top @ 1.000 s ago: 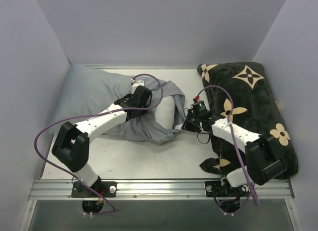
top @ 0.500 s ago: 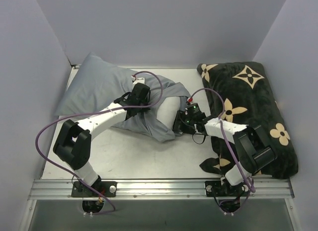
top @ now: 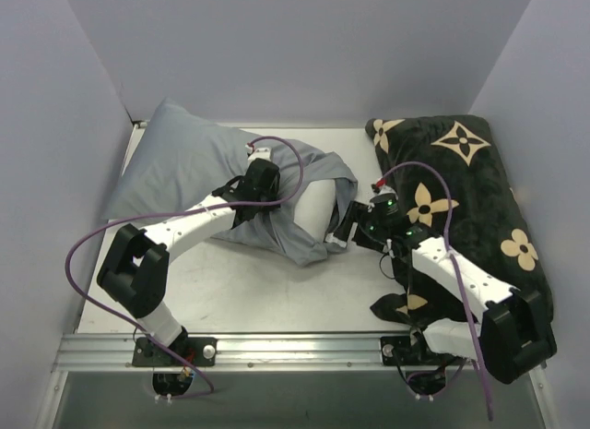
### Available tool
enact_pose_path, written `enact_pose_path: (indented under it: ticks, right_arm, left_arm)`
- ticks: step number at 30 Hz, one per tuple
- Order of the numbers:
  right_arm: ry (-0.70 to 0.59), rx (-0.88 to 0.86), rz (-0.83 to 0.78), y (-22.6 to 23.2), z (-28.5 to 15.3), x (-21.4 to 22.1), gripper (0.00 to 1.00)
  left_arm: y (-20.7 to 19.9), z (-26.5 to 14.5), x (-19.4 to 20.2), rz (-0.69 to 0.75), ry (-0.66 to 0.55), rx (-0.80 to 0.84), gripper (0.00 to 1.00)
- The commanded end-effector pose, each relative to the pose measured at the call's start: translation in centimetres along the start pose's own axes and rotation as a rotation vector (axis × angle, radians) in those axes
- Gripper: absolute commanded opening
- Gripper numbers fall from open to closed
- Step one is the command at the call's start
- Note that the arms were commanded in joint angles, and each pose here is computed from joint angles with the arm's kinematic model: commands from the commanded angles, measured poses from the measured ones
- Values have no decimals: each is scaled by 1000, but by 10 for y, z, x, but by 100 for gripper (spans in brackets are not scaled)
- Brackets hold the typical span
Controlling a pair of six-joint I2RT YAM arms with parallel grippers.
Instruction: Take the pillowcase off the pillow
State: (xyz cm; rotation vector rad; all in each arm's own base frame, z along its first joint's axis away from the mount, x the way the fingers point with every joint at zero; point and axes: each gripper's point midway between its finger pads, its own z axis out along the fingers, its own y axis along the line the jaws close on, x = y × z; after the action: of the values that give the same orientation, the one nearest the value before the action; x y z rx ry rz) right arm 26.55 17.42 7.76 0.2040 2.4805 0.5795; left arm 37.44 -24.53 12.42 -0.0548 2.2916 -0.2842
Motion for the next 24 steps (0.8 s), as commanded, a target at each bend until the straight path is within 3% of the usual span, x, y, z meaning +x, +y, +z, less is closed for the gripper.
enact_pose_path:
  ticks: [1,7,13,21,24]
  right_arm:
    - [-45,38,21,-11,-27,-6,69]
    - [-141,-144,13,35,-45,-39,77]
    - [-166,-321,39,79,-20,-55,87]
    - [-109,-348,136,78,28,-38,93]
    - [-120,-395,171,80,42,-30,100]
  left_arm:
    - [-8,-1,32,41,103,43,0]
    - [-8,-2,29,44,100,46,0]
    - [-6,-3,31,50,103,38,0]
    - [-7,-3,34,48,107,41,0]
    - [-7,-3,34,48,107,43,0]
